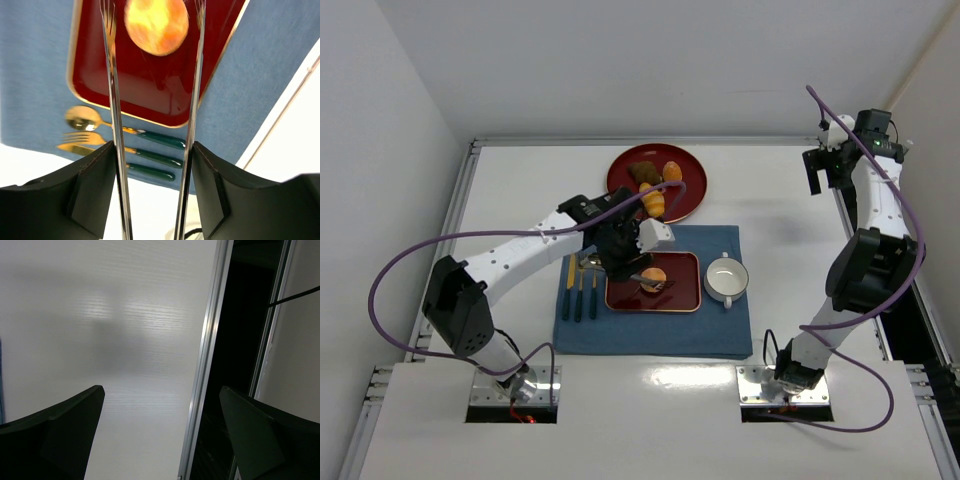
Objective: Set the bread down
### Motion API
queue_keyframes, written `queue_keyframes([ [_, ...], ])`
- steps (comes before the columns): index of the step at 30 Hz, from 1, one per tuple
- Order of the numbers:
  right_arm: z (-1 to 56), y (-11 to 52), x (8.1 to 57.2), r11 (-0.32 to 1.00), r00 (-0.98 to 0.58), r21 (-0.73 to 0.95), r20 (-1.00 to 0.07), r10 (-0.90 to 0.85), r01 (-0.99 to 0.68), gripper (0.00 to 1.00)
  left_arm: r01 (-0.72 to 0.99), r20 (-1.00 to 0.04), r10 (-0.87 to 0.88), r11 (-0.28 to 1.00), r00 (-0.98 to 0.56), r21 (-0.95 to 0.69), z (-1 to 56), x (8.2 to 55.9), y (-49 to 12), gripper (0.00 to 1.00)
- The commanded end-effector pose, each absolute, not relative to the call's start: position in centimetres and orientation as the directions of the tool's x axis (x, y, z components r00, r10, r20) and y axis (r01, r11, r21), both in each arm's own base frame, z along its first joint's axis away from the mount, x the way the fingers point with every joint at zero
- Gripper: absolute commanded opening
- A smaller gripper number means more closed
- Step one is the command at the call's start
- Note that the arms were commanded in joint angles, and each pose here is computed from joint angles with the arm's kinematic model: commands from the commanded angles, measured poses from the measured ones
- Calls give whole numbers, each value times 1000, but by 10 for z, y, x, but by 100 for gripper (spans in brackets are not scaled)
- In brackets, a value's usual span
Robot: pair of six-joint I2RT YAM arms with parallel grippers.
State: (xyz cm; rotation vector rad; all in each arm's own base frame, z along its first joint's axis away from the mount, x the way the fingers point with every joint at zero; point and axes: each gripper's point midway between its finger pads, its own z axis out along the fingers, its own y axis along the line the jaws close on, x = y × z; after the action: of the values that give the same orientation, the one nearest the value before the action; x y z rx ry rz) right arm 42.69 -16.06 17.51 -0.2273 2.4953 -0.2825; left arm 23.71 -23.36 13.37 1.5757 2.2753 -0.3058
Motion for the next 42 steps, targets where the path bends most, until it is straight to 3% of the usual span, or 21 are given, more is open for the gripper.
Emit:
queue_keyframes([
  [1,183,-163,427,960,-788,-267,-573,-226,-82,100,925,-544,797,369,-263,93,204,247,-240,55],
  [5,178,-169,428,954,-802,-289,-550,-230,-76,100,914,-588,772,386,-243,128,238,250,-236,54],
  [8,175,-171,433,955,-804,-287,-548,-230,-77,100,859,-639,722,477,-265,183,262,264,-221,54],
  [12,168,-164,438,963,-805,-256,-552,-216,-82,100,589,-724,571,757,-386,283,279,327,-159,54],
  [14,166,-160,442,972,-803,-225,-565,-190,-72,100,430,-773,483,851,-411,303,290,360,-122,54],
  [17,161,-153,445,983,-808,-168,-568,-158,-74,100,213,-763,326,945,-558,247,261,407,-50,54],
  [19,158,-149,450,983,-811,-165,-562,-164,-84,100,128,-734,223,975,-642,184,233,429,-9,54],
  [22,162,-146,455,983,-807,-162,-568,-163,-85,100,57,-756,165,984,-633,167,216,456,25,54],
  [32,165,-147,454,980,-811,-185,-560,-170,-78,100,8,-695,65,996,-716,84,141,519,42,54],
  [42,167,-139,454,980,-804,-172,-568,-178,-96,100,-17,-602,43,995,-797,93,74,516,42,54],
])
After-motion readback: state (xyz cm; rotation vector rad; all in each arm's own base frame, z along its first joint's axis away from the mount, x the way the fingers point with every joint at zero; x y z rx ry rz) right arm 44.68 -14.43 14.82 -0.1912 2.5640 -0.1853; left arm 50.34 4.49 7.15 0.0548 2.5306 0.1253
